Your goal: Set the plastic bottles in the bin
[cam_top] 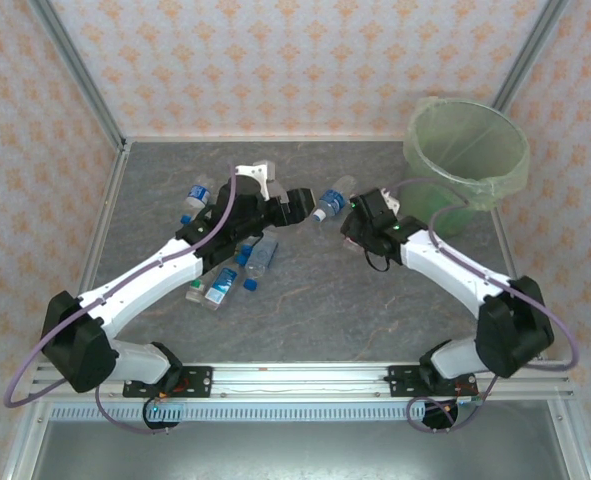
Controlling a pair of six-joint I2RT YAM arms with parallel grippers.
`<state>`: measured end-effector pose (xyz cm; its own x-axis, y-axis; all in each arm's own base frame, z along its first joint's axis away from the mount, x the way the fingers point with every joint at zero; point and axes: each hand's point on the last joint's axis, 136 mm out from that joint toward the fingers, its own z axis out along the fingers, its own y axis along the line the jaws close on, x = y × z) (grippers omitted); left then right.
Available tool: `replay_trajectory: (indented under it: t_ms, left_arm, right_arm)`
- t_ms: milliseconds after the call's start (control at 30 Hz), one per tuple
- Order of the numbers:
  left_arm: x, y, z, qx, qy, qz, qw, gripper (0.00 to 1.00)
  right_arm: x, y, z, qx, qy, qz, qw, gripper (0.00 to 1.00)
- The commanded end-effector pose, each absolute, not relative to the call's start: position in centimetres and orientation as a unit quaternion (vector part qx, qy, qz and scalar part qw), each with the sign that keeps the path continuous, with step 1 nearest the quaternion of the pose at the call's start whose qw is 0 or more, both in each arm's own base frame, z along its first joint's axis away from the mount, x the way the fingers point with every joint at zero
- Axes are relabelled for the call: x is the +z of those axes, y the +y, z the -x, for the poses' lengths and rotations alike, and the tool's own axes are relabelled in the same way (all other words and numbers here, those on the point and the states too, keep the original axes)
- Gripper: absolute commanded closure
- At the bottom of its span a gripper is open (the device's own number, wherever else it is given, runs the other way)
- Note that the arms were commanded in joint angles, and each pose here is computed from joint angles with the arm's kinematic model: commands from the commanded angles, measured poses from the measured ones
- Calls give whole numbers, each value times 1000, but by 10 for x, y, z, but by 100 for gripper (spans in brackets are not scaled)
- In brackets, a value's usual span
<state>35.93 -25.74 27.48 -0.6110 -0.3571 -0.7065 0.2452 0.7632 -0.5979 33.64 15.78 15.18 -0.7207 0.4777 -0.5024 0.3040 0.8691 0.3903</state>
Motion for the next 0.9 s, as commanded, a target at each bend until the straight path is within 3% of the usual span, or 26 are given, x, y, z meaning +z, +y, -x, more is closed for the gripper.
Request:
replay_trajectory:
  t_ms: [0, 233, 467, 867]
  left_arm:
    - [313, -256, -373, -359, 797, 65, 482, 1]
    - [345, -266, -386, -369, 781, 54, 501, 1]
    - [365, -275, -391, -377, 770, 29, 514, 1]
    - [354, -283, -383, -400, 770, 18, 497, 1]
  right_arm:
    - [206, 155, -340, 144, 905, -169, 363, 44]
    - [316, 126, -350, 137, 850, -166, 481, 45]
    - [382, 73, -370, 102, 809, -196, 544, 46]
    - [401, -30, -403, 37, 773, -286, 565, 46]
